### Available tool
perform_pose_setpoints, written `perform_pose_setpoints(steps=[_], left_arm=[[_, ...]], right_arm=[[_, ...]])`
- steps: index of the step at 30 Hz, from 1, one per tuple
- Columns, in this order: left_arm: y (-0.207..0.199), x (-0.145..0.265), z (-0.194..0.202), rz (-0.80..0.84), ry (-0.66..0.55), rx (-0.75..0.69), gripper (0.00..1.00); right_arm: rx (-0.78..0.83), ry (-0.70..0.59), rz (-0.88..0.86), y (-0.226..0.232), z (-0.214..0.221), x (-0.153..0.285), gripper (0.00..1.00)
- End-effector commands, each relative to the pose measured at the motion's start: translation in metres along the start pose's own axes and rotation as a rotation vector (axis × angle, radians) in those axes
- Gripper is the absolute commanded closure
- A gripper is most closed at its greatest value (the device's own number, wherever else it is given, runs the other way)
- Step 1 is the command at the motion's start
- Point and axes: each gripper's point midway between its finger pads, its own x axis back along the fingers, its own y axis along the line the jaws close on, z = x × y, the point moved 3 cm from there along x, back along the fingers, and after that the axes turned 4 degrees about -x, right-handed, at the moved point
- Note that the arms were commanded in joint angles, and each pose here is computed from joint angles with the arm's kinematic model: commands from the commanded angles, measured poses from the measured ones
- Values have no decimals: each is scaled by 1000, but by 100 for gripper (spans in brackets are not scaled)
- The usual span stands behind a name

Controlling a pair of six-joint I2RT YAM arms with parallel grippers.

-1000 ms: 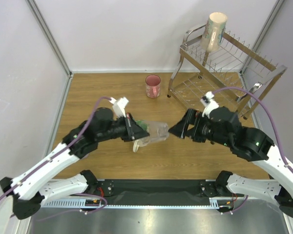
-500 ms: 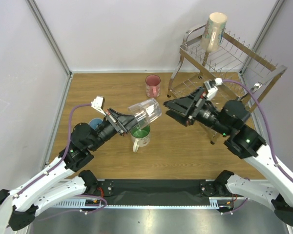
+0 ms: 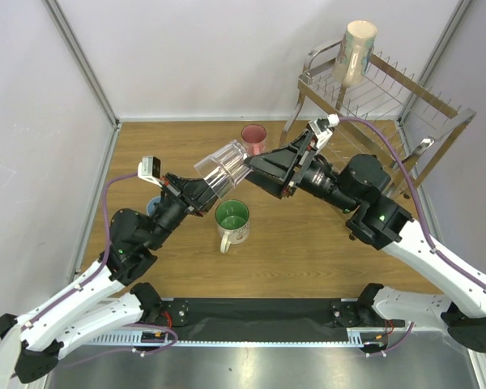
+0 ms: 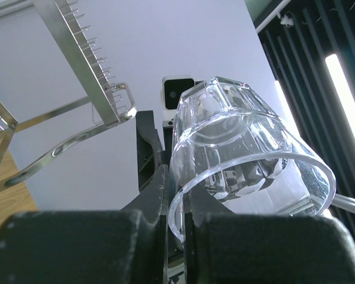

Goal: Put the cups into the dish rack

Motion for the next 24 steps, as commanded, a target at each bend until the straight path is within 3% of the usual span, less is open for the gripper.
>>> perform_pose_setpoints(steps=[1, 7, 15, 19, 20, 22, 23, 24], left_arm=[[-22, 2, -12, 88, -70, 43, 100], [-19, -1, -9, 77, -56, 44, 100], [-6, 0, -4, 35, -43, 47, 100], [-1, 0, -2, 20, -39, 57, 100], [0, 0, -1, 20, -38, 60, 100], [3, -1, 1, 15, -28, 68, 100], [4, -1, 2, 13, -25, 71, 100], [7, 0, 3, 3, -20, 75, 100]], right_arm=[[17, -10, -127, 35, -4, -5, 0], [23, -12, -137, 39, -7, -19, 1], [31, -2, -111, 32, -9, -35, 16], [22, 24, -96, 24, -5, -40, 36], [24, 25, -94, 23, -5, -41, 50], [35, 32, -91, 21, -5, -42, 68], [39, 34, -89, 20, -4, -42, 85], [42, 34, -81, 17, -5, -43, 96]])
